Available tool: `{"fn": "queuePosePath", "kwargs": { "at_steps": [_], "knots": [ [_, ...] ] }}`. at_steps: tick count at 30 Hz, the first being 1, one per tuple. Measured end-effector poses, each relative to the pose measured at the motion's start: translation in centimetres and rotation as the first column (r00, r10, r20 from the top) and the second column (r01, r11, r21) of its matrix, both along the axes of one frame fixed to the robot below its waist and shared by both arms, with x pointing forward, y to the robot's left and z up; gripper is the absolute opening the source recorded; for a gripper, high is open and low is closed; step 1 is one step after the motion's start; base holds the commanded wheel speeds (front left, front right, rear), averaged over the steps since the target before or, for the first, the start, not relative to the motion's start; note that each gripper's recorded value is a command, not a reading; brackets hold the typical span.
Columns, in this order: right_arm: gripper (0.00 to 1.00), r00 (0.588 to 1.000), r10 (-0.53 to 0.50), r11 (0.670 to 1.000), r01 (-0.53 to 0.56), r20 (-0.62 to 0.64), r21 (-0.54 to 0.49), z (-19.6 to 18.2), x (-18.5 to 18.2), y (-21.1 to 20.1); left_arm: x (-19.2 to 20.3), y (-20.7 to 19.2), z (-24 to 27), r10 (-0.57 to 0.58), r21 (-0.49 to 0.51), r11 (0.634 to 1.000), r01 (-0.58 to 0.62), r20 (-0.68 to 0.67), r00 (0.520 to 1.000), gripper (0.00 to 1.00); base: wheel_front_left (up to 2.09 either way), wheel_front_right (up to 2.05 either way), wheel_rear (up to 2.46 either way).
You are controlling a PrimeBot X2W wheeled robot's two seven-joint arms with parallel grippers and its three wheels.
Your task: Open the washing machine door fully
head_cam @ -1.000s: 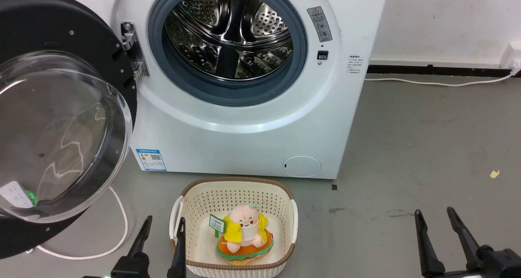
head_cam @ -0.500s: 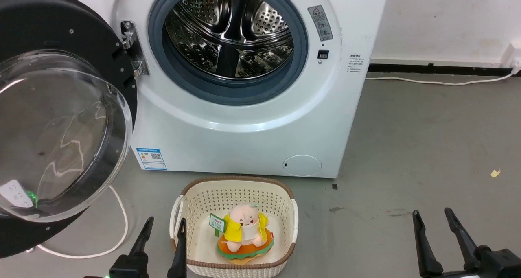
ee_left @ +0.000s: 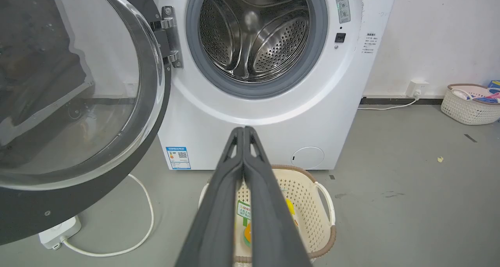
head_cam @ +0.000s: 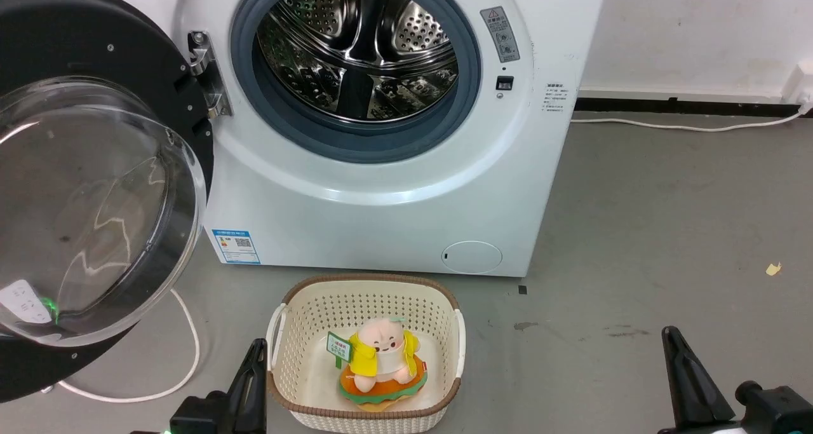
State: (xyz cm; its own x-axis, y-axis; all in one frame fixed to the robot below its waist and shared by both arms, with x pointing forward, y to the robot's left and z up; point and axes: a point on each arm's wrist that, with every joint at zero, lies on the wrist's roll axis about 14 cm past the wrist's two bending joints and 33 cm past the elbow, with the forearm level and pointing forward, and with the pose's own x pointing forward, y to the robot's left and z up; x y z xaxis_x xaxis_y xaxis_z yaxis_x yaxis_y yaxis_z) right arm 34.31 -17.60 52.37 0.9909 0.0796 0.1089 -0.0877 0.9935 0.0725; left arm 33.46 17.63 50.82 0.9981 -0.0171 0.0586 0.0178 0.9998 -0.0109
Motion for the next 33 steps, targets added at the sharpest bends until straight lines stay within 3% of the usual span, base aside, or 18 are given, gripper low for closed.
{"fn": "queuePosePath", "kwargs": {
  "at_steps": [33],
  "knots": [
    [0.00,0.999,0.013,0.999,-0.015,-0.044,-0.038,-0.34,0.57,0.43,1.00,0.10,0.40,0.006,0.018,1.000,-0.005,-0.019,1.000,0.00,0.00,0.00,0.00]
  ]
}}
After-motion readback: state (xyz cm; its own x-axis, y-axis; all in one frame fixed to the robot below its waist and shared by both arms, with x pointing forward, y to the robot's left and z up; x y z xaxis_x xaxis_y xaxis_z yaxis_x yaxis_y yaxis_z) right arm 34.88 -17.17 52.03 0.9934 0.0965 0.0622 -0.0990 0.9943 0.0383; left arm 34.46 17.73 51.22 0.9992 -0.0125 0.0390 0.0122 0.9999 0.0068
